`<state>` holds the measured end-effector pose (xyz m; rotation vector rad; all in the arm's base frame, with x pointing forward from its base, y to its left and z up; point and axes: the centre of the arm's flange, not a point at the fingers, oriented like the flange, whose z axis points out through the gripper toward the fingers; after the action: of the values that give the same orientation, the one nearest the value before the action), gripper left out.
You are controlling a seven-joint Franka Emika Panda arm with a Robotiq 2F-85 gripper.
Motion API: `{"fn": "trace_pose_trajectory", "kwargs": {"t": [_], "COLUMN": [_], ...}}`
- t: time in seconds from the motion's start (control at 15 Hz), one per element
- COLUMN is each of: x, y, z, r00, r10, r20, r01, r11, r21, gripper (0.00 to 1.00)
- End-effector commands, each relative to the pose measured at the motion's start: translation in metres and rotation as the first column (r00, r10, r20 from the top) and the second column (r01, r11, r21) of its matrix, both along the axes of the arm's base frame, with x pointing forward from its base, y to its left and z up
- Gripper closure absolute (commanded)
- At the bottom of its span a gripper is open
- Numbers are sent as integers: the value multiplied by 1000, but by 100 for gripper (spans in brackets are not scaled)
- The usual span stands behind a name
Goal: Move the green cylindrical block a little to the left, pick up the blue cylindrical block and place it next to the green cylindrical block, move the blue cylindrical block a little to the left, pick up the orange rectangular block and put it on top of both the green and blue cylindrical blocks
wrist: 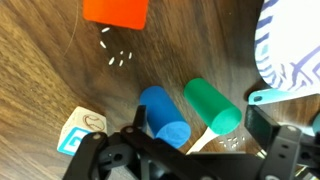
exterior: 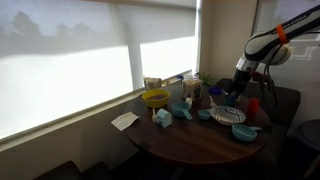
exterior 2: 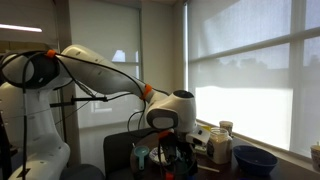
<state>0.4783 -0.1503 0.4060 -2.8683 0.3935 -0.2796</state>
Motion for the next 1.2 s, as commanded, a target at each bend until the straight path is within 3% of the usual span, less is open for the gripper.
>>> {"fn": "trace_pose_trajectory", "kwargs": {"t": [0.0,0.67,1.13], "x": [8,9,1], "y": [1,2,-5], "z": [-1,7,62], "r00": [1000,999,999], "r10": [13,33,53], "r20": [24,39,13], "r01": [-13,-34,-53], "r11": [1000,999,998], "r21": [24,36,-30], "gripper": [0,0,0]}}
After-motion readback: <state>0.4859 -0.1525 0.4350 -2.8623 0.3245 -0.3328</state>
